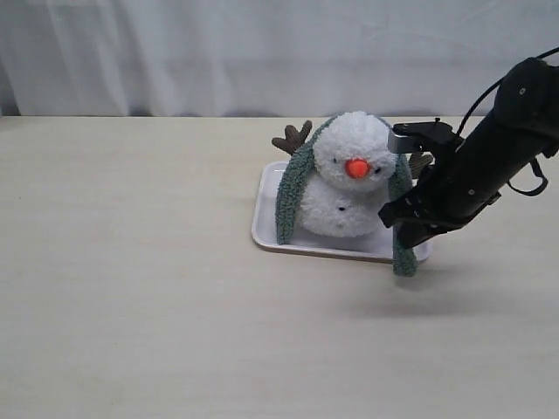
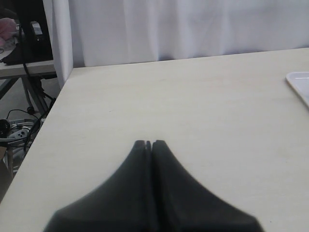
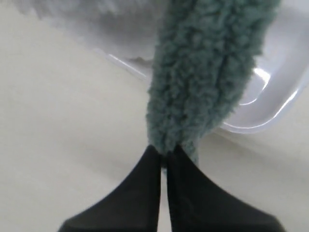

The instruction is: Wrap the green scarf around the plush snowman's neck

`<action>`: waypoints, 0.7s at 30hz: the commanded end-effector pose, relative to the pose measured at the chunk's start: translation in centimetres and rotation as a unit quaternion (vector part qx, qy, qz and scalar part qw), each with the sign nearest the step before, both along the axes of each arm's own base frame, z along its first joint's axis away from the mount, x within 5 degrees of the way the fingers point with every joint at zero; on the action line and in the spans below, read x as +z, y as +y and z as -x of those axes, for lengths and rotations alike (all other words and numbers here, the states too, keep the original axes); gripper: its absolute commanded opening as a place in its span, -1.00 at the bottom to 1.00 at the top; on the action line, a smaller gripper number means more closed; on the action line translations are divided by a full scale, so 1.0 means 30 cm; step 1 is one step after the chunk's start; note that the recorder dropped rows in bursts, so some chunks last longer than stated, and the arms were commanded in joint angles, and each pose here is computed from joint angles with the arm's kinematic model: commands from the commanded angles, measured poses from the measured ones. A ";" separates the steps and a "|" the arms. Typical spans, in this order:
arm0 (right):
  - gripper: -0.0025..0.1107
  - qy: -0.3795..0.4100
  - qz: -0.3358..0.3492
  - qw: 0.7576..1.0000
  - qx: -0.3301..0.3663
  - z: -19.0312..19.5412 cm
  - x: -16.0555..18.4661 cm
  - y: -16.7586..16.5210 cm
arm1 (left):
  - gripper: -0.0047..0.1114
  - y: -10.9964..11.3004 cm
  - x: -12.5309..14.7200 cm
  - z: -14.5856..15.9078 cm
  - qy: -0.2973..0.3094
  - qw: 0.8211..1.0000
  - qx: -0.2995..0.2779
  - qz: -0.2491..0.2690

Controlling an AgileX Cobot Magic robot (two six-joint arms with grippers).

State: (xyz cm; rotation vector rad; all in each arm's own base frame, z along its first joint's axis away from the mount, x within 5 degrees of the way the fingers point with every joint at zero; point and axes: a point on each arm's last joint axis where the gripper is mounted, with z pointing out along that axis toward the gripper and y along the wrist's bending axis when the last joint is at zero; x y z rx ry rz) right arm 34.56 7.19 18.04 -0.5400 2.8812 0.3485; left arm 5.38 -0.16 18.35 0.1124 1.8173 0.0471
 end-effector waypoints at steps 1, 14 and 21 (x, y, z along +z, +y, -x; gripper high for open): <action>-0.88 -0.024 0.001 1.000 -0.008 -0.014 -0.002 -0.009 | -0.92 0.000 0.001 0.000 -0.006 1.000 0.001 0.001; -0.29 -0.066 0.000 0.998 0.010 0.009 0.241 -0.012 | -0.92 0.000 0.001 0.000 -0.006 1.000 0.001 0.001; -0.89 -0.206 -0.003 0.978 -0.025 -0.040 0.320 -0.015 | -0.92 0.000 0.001 0.000 -0.006 1.000 0.001 0.001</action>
